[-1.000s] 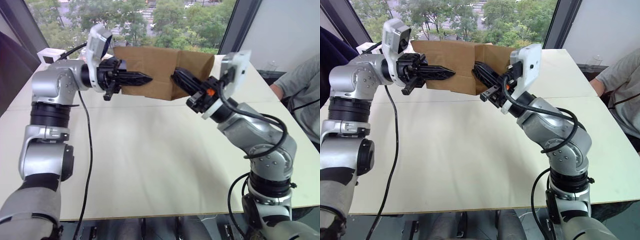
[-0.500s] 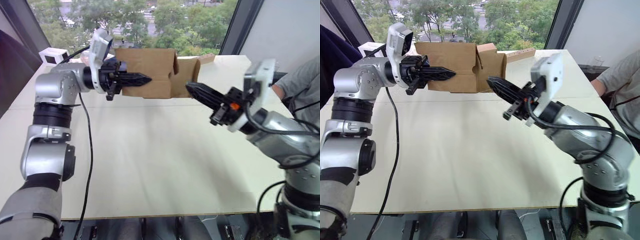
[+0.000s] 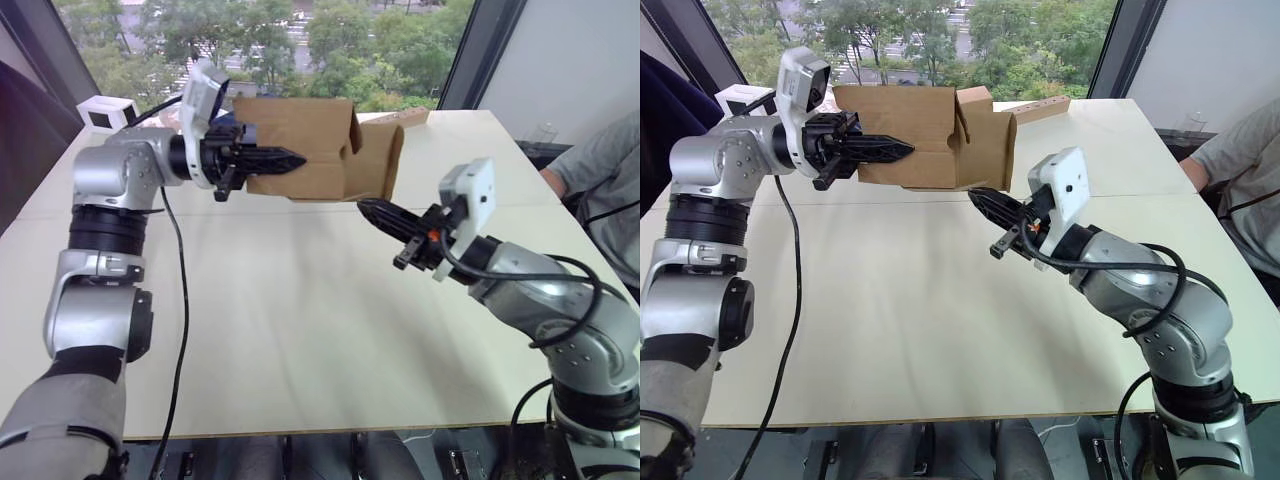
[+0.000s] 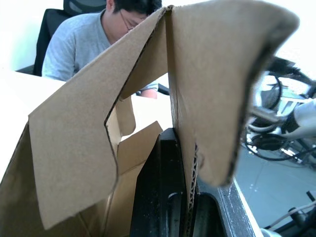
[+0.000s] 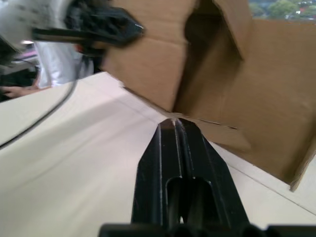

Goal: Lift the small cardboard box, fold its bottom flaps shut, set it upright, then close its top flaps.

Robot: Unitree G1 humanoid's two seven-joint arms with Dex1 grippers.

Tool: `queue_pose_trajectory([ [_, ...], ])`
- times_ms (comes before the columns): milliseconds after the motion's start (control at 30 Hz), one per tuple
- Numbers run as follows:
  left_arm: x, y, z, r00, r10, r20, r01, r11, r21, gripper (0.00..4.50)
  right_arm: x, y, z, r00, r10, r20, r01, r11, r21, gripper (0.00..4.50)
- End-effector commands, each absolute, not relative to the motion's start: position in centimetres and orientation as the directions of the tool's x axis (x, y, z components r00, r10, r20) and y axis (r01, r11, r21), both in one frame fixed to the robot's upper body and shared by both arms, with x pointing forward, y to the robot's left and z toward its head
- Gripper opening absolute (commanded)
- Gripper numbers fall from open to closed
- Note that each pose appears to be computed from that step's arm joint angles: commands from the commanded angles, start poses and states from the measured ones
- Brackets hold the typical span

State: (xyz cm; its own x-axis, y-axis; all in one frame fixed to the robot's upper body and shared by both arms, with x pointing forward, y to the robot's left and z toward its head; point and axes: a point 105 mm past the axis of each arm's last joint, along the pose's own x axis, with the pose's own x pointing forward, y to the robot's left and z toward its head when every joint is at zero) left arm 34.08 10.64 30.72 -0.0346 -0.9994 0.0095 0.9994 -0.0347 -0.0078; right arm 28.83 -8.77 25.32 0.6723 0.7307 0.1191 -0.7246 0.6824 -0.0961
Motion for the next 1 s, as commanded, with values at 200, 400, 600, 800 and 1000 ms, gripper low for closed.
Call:
queue_pose_trajectory([
  [200, 32.5, 11.0, 32.6, -0.071, -0.997, 0.039, 0.996, -0.069, 0.049, 0.0, 28.7, -8.4, 26.5, 0.638, 0.749, 0.179, -0.736, 0.662, -0.146, 0.02],
  [400, 32.5, 11.1, 32.7, -0.068, -0.997, 0.042, 0.997, -0.066, 0.051, 0.0, 28.7, -8.8, 26.4, 0.634, 0.746, 0.206, -0.735, 0.663, -0.141, 0.02],
  [600, 32.4, 10.8, 31.7, -0.085, -0.996, 0.023, 0.996, -0.084, 0.025, 0.0, 28.0, -8.0, 27.1, 0.578, 0.775, 0.257, -0.768, 0.622, -0.15, 0.02],
  [800, 32.2, 10.4, 31.5, -0.107, -0.994, 0.026, 0.994, -0.107, 0.017, 0.0, 28.5, -7.3, 26.9, 0.574, 0.777, 0.261, -0.767, 0.621, -0.163, 0.02],
  [1000, 32.1, 10.4, 31.4, -0.109, -0.994, 0.03, 0.994, -0.109, 0.011, 0.0, 28.3, -6.2, 26.7, 0.53, 0.808, 0.257, -0.799, 0.578, -0.167, 0.02],
])
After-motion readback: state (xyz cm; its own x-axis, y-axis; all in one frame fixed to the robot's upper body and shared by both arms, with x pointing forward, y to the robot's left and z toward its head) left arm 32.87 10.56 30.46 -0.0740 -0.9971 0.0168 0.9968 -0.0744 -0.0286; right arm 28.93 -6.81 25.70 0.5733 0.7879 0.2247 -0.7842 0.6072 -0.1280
